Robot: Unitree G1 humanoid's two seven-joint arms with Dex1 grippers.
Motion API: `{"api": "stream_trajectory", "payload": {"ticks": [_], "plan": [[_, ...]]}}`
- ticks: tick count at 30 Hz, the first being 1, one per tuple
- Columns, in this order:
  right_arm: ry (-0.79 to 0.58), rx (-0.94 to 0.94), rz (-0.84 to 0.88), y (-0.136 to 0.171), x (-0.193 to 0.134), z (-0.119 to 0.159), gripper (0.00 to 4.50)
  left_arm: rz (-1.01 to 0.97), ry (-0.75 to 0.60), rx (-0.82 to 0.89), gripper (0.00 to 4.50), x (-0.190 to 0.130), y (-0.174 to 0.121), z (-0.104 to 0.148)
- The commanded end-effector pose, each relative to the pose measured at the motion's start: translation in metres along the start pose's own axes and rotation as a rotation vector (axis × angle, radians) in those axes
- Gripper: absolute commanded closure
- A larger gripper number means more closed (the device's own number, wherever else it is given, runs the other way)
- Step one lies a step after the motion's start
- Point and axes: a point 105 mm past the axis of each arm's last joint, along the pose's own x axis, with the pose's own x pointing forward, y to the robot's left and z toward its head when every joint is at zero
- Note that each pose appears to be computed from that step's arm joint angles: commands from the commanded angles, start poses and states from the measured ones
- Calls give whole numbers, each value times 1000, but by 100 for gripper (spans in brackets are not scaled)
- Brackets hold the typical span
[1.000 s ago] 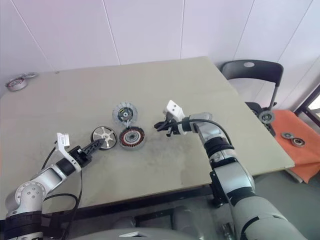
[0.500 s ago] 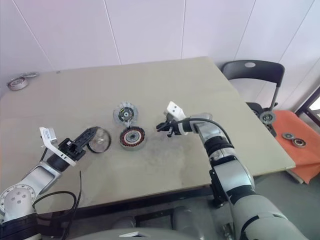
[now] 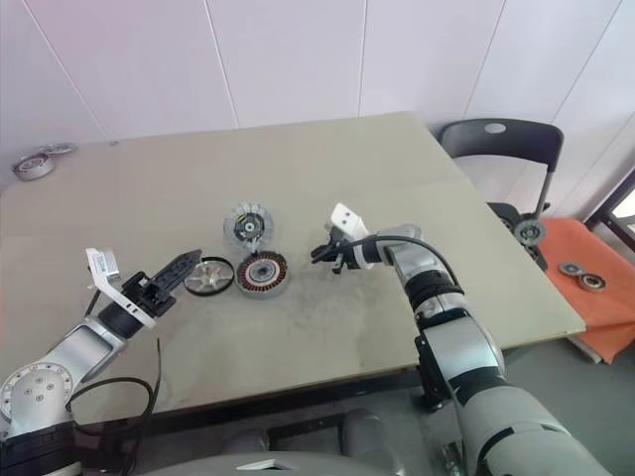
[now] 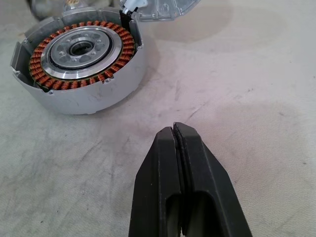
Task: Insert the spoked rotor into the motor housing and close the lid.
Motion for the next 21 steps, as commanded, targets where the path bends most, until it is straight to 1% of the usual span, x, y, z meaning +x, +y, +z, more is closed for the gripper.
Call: {"api": "stream_trajectory", "payload": {"ticks": [1, 3, 4, 8, 11, 14, 16, 18, 21], "plan": [[-31, -46, -1, -2, 1, 16, 450, 15, 81, 200, 344, -13, -6, -2], [-43, -47, 12, -1, 1, 20, 450, 86, 241, 451, 344, -33, 8, -18], [-47, -51, 23, 1, 1, 22, 450, 96, 279, 514, 344, -43, 13, -17], [-30, -57, 21, 0, 3, 20, 450, 144, 356, 683, 344, -73, 26, -4], [-22, -58, 26, 1, 6, 19, 450, 210, 393, 844, 344, -83, 39, 6], [-19, -60, 36, 3, 9, 18, 450, 277, 369, 1070, 344, -79, 48, 24], [-17, -61, 38, 4, 10, 18, 450, 280, 380, 1258, 344, -71, 50, 27], [-17, -61, 37, 4, 11, 18, 450, 246, 386, 1365, 344, -62, 48, 23], [-17, -58, 33, 3, 11, 18, 450, 119, 454, 1613, 344, -42, 43, 6]]}}
